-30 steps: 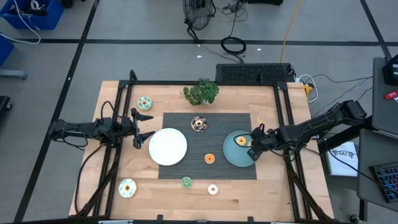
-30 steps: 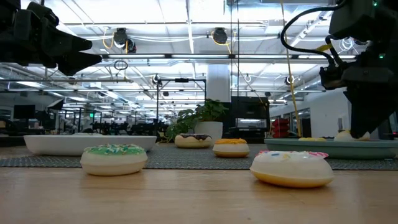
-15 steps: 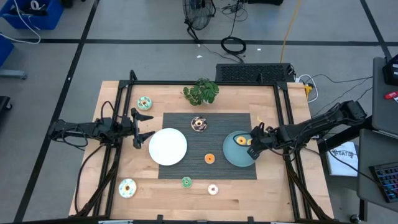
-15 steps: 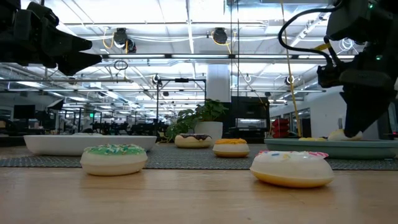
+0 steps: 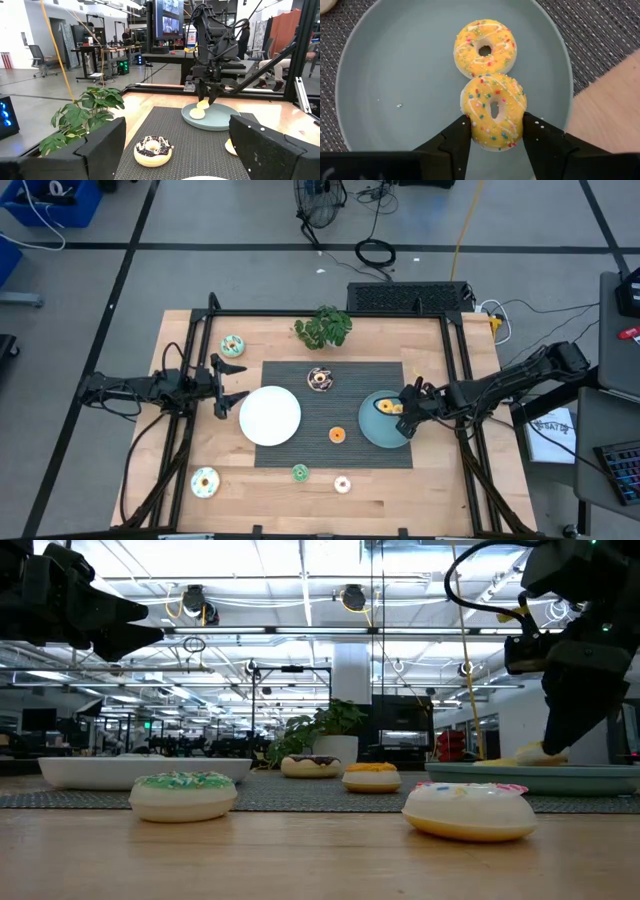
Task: Pick & Place donuts
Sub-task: Put the small yellow doughnut on top of the blue plate, then put the right small white doughnut on top of the blue plate
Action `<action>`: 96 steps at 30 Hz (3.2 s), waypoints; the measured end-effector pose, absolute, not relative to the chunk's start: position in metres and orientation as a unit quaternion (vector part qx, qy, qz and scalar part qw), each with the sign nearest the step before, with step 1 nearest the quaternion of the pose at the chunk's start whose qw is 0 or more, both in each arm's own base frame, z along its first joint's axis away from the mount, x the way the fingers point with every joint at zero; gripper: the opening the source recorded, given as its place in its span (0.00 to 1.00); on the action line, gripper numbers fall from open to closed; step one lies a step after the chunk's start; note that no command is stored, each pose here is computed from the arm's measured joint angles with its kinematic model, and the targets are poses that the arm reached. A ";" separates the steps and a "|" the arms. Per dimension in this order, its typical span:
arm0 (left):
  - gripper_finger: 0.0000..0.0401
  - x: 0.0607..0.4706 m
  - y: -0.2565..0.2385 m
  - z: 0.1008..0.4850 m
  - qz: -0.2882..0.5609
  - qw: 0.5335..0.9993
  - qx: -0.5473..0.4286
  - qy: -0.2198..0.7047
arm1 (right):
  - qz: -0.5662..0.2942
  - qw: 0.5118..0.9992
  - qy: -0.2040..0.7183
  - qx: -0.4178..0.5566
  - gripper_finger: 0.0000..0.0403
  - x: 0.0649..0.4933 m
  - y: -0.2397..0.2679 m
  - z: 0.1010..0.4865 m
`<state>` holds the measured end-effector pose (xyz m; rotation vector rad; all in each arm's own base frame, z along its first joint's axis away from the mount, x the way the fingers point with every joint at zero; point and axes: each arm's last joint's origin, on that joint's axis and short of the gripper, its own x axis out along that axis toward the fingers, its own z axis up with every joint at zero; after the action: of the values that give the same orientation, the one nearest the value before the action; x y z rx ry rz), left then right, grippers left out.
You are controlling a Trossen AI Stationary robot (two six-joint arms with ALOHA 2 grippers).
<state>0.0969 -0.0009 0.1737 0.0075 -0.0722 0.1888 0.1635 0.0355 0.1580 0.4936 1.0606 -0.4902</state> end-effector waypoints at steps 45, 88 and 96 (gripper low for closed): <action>0.87 0.097 -0.001 0.174 0.094 0.995 0.004 -0.036 | -0.295 0.803 0.435 0.279 0.62 0.160 0.008 0.150; 0.87 0.097 -0.001 0.174 0.094 0.995 0.004 -0.036 | 0.246 0.962 -0.019 0.113 0.62 0.229 0.072 0.220; 0.87 0.097 -0.001 0.174 0.094 0.995 0.004 -0.036 | 0.218 0.970 -0.077 0.070 0.62 0.234 0.094 0.233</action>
<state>0.0969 -0.0009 0.1737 0.0075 -0.0722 0.1886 0.2344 0.0944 0.2327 0.1420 -0.1550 0.4407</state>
